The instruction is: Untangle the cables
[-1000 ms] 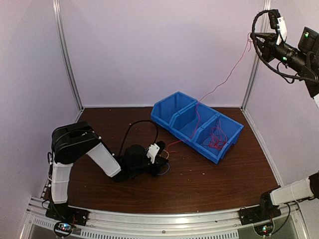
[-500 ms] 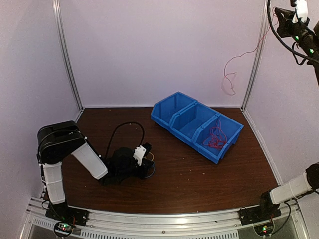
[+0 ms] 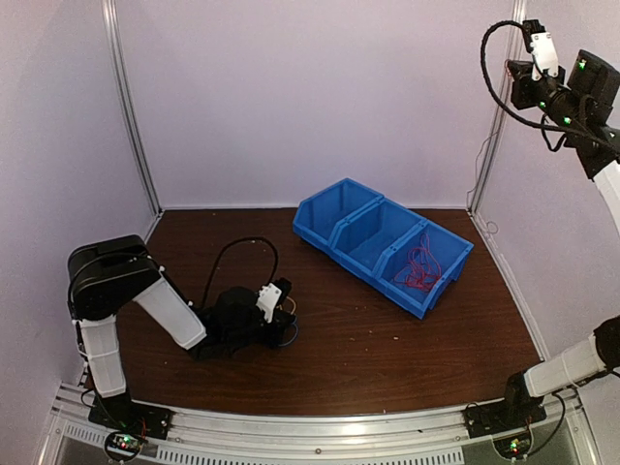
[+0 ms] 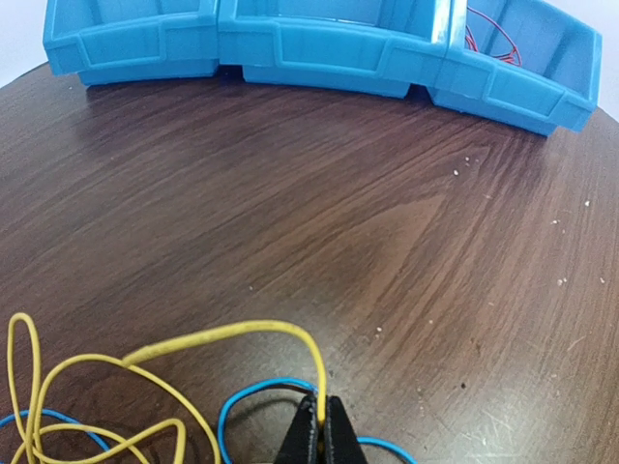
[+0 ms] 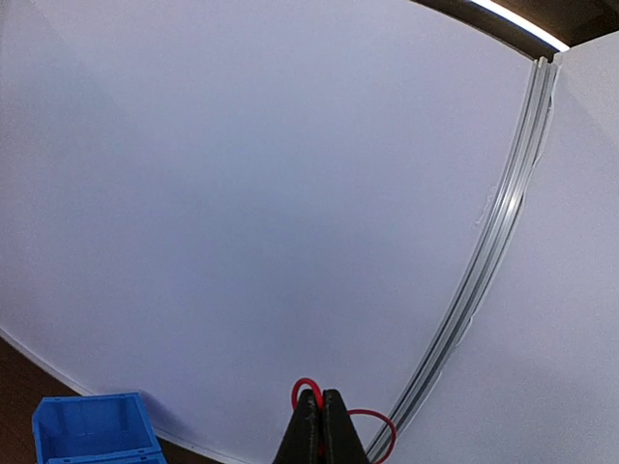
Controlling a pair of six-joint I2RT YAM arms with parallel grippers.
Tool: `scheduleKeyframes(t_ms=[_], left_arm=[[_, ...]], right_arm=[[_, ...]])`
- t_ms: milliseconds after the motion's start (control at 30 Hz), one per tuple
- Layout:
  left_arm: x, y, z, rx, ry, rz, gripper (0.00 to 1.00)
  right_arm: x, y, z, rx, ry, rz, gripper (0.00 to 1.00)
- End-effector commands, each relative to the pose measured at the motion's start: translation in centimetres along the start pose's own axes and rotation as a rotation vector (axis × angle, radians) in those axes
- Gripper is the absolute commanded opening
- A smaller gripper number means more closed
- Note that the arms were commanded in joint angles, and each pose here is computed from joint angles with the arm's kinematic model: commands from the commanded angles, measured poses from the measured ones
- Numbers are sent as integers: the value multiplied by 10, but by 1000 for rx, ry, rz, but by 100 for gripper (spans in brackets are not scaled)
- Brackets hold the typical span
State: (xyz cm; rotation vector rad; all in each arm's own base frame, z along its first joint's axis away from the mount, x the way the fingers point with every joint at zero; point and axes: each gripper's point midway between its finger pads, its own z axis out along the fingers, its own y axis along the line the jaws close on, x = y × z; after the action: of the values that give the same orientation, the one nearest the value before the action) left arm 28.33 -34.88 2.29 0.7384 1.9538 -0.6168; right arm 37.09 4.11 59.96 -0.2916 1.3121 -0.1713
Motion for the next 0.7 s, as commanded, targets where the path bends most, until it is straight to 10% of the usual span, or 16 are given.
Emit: scheduleKeyframes(t_ms=[0,667], left_arm=[[0,6,-11,-20,10,-7,3],[-19,5,-25,-27,-17,-12,11]], right_arm=[[-2,-13,-5,66,-24,-31,0],[-59,10,6,-142,-167,18,0]])
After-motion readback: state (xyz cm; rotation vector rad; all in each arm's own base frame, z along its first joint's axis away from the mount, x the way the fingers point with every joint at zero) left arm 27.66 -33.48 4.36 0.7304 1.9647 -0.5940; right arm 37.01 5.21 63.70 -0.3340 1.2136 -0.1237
